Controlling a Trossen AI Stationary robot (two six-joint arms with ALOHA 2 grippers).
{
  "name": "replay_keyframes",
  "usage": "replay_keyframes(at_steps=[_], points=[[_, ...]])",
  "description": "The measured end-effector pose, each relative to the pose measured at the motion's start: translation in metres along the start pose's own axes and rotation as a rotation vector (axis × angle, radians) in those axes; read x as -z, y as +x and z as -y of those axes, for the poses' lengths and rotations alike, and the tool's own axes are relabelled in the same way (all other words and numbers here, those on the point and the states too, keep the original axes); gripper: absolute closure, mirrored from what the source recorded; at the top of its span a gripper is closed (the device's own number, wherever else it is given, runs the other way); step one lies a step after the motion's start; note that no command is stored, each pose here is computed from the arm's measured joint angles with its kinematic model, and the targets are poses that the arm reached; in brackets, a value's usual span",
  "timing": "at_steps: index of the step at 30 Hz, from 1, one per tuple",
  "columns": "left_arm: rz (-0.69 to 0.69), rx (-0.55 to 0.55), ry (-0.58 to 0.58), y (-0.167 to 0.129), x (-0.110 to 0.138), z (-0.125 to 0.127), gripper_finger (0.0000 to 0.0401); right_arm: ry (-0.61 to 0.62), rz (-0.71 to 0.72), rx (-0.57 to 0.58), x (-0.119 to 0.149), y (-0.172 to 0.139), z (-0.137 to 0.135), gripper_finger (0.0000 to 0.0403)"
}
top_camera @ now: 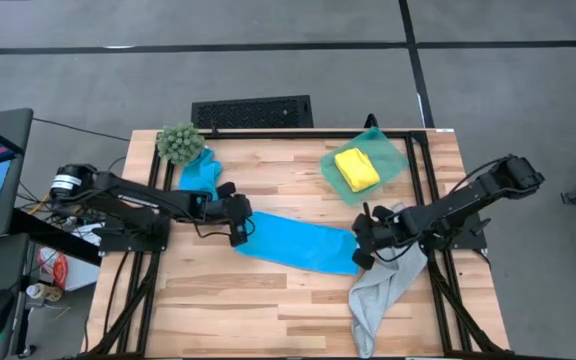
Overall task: Fold microfiber towels
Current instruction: Fold the right blue towel
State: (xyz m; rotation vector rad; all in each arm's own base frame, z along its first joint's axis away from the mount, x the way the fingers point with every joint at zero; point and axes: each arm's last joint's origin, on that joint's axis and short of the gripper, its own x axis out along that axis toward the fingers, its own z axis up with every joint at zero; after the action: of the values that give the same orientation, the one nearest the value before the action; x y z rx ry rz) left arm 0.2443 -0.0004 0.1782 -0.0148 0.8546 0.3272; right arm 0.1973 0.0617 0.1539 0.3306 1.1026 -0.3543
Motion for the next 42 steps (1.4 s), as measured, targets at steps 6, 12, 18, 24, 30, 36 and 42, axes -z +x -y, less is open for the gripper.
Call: replay_keyframes(at_steps=[6,12,18,24,30,36,42], points=[[-0.032,-0.027,-0.011,-0.009,0.006,0.004,0.0401,0.003,0.013,0.017,0.0,0.001,0.0,0.0391],[-0.03,-0.021,-0.008,-0.011,0.007,0.008,0.0401,0.005,0.015,0.022,0.0,0.002,0.0,0.039],[-0.035,-0.02,-0.008,-0.011,0.007,0.008,0.0401,0.004,-0.011,0.048,0.002,0.009,-0.001,0.0389],[-0.032,-0.033,-0.022,-0.011,0.007,0.008,0.038,0.016,-0.035,0.074,0.003,0.014,0.0,0.035],[-0.031,-0.031,0.008,-0.011,0.007,0.008,0.0311,0.028,-0.025,0.061,0.003,0.005,0.003,0.0295],[-0.006,0.028,-0.004,-0.018,-0.009,0.011,0.0257,0.059,0.016,0.006,0.002,-0.012,0.004,0.0264],[0.2,0.295,0.005,-0.022,-0.019,0.037,0.0264,0.005,0.152,-0.172,0.007,-0.029,-0.022,0.0262]])
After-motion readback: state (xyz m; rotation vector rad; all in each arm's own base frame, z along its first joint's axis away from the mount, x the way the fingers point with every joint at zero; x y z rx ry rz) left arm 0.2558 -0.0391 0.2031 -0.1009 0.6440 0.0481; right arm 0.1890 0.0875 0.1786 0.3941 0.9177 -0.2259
